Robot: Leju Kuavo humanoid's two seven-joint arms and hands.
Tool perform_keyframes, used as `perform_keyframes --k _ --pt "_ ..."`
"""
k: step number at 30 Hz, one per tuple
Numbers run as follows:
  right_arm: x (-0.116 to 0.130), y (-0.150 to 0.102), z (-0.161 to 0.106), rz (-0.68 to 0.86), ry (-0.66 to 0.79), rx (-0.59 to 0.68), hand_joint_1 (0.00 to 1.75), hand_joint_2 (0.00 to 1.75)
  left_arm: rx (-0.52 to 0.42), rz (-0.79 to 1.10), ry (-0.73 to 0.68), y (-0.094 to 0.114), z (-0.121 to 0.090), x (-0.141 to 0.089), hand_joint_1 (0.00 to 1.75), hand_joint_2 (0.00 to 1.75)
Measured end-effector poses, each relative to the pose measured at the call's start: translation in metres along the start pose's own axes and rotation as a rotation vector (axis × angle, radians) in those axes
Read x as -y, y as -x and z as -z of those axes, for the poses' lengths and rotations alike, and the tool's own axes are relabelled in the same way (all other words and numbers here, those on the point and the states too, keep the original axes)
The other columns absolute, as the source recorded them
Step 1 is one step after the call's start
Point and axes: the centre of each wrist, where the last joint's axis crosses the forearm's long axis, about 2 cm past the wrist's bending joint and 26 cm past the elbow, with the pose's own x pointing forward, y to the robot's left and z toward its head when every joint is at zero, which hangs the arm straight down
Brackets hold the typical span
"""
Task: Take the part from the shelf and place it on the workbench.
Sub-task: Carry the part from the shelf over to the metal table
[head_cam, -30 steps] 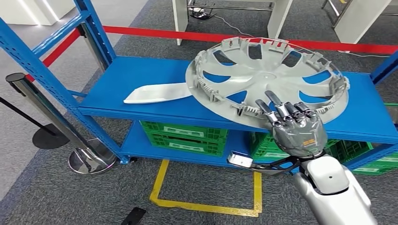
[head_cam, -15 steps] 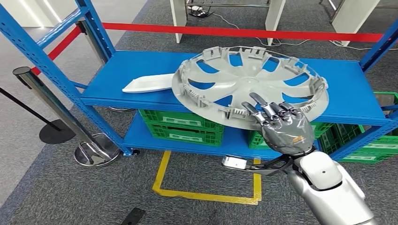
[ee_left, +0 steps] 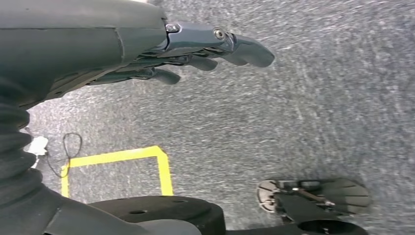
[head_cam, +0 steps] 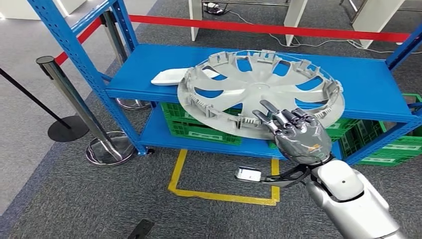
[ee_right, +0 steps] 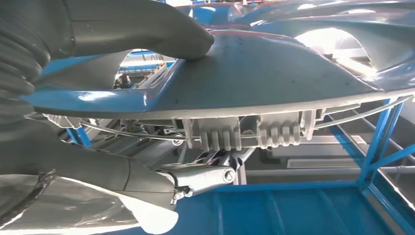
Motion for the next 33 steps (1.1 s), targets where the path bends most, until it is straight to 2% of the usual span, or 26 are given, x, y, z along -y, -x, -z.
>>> perform_keyframes --k 17,33 --pt "-0.002 0.009 0.009 0.024 0.007 -0.034 1.75 1.75 -0.018 -0.028 -0.029 0.003 0.004 -0.009 0.00 1.75" --pt "0.001 0.032 0.015 0.083 -0.012 -0.137 1.75 1.75 -0.034 -0.057 -0.054 0.006 0.007 -0.015 0.00 1.75"
